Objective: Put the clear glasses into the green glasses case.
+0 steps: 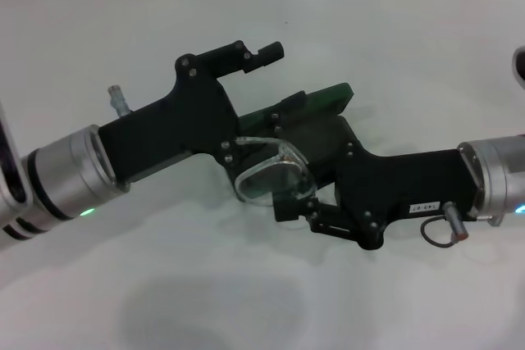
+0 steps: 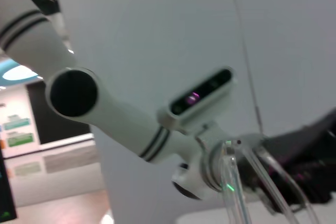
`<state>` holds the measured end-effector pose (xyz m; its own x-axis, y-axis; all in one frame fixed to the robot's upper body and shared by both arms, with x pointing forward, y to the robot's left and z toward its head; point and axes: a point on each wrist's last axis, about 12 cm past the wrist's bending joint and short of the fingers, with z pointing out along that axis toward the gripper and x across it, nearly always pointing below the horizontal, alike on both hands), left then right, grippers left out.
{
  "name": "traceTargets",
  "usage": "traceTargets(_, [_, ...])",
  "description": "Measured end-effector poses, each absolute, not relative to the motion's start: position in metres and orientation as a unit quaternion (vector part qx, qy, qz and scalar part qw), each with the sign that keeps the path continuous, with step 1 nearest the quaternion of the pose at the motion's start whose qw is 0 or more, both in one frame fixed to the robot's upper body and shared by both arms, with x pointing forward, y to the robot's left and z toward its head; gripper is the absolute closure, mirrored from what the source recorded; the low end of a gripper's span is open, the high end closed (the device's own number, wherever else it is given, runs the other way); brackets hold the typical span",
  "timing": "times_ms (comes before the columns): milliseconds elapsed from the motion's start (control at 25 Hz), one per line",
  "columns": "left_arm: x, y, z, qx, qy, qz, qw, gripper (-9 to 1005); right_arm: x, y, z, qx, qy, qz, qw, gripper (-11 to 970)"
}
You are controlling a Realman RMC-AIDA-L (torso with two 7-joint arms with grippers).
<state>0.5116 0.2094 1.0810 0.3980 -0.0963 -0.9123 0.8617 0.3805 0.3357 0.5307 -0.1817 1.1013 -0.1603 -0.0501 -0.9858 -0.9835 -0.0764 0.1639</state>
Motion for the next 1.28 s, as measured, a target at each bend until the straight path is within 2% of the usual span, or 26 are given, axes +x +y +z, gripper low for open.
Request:
traceTargets(560, [0.512,0.22,1.084,0.424,0.43,-0.318,0.731,505,0.536,-0.187,1.096,-0.509,0.557,0.502,0.423,797])
traceTargets(600, [0.51,0.228,1.084,0.405,0.431,-0.289,0.753,505,0.537,-0.187,1.096,-0.512,0.558,0.496,0.425,796])
traceTargets(920, [0.501,0.267,1.087,0.297,0.443,-0.224,0.816,506,0.545,-0.194,1.104,-0.559,0.568,0.396,0.456,790])
traceTargets(1080, [0.493,0.292,1.089,0.209,0.457,-0.231,0.833,506,0.549,-0.182,1.108,-0.605,0.566,0.306,0.469,787])
traceTargets(1280, [0.49,0.315,1.089,0.149,0.482,-0.254,0.825,505,0.549,-0.155,1.103,-0.669,0.562,0.172,0.455,783])
